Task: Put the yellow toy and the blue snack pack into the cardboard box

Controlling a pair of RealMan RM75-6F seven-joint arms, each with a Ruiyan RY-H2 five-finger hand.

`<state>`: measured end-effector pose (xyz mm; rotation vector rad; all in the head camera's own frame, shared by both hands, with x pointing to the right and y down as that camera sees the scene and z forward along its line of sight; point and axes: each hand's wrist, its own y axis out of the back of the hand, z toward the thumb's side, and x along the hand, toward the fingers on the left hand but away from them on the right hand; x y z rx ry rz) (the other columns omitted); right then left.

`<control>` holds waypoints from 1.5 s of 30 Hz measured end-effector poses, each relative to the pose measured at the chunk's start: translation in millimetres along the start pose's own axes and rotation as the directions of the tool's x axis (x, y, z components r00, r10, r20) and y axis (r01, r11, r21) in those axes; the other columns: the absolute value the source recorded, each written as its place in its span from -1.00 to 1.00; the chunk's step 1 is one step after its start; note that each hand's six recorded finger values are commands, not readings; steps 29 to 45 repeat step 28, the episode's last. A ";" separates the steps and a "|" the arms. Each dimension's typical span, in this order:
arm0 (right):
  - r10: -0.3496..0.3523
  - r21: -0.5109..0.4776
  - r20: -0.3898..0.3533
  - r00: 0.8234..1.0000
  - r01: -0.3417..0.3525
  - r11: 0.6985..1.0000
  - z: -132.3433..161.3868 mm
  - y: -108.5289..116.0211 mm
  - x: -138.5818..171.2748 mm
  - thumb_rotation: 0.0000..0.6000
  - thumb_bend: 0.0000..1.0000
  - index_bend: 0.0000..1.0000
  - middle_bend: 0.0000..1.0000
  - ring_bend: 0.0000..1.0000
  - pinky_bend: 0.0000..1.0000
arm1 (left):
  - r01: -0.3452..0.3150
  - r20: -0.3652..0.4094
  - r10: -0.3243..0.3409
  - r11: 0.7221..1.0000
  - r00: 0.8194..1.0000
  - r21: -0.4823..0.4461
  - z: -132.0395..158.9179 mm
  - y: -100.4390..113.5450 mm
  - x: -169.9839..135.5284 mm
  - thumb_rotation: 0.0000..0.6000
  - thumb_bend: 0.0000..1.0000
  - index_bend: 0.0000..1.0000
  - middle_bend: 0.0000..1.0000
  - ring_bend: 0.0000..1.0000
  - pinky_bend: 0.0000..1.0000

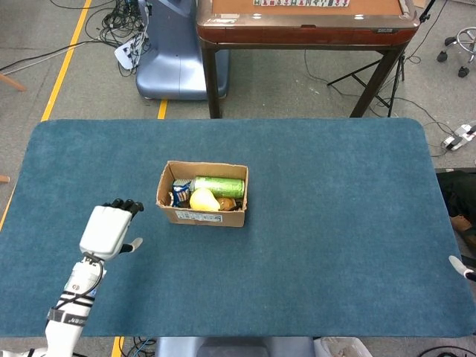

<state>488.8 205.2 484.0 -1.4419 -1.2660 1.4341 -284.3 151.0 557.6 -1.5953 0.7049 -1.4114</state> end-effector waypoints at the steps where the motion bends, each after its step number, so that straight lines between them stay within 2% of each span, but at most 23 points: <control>1: 0.004 0.006 -0.002 1.000 -0.004 1.000 1.1 -1.8 -0.8 1.00 -0.82 -0.07 -0.18 -0.39 -0.05 | -0.005 -0.001 0.005 1.000 1.000 0.004 -4.1 -2.4 -7.0 1.00 -0.71 -0.26 -0.21 -0.29 0.06; 4: 0.021 0.027 -0.009 1.000 -0.021 0.999 5.4 -8.2 -3.5 1.00 -0.82 -0.07 -0.18 -0.39 -0.05 | -0.009 -0.034 0.009 1.000 0.999 0.001 -23.3 -13.3 -32.1 1.00 -0.71 -0.26 -0.21 -0.30 0.06; 7: 0.030 0.049 -0.012 0.999 -0.030 0.998 8.6 -13.7 -5.4 1.00 -0.82 -0.07 -0.18 -0.39 -0.05 | 0.019 -0.111 -0.019 1.000 0.994 0.002 -50.5 -28.7 -56.3 1.00 -0.71 -0.26 -0.21 -0.30 0.06; 12: 0.035 0.088 0.005 0.999 -0.036 0.995 10.7 -21.9 -9.0 1.00 -0.82 -0.07 -0.18 -0.39 -0.05 | 0.082 -0.231 -0.082 0.997 0.969 -0.010 -90.3 -50.3 -88.2 1.00 -0.71 -0.26 -0.21 -0.31 0.06; 15: 0.041 0.091 0.018 0.999 -0.043 0.995 10.4 -25.9 -12.1 1.00 -0.82 -0.07 -0.18 -0.39 -0.05 | 0.079 -0.258 -0.085 0.996 0.962 -0.033 -103.0 -54.1 -96.8 1.00 -0.71 -0.26 -0.21 -0.32 0.06; 23: 0.056 0.101 0.035 0.998 -0.059 0.993 8.6 -32.0 -18.3 1.00 -0.82 -0.07 -0.18 -0.39 -0.05 | 0.078 -0.261 -0.095 0.994 0.961 -0.073 -129.4 -60.4 -110.3 1.00 -0.71 -0.25 -0.21 -0.33 0.06; 28: 0.086 0.110 0.043 0.995 -0.091 0.990 7.8 -39.4 -23.2 1.00 -0.82 -0.07 -0.18 -0.39 -0.05 | 0.109 -0.238 -0.127 0.990 0.963 -0.087 -131.0 -67.6 -111.2 1.00 -0.71 -0.25 -0.21 -0.33 0.06; 45: 0.086 0.110 0.043 0.995 -0.091 0.990 7.8 -39.4 -23.2 1.00 -0.82 -0.07 -0.18 -0.39 -0.05 | 0.109 -0.238 -0.127 0.990 0.963 -0.087 -131.0 -67.6 -111.2 1.00 -0.71 -0.25 -0.21 -0.33 0.06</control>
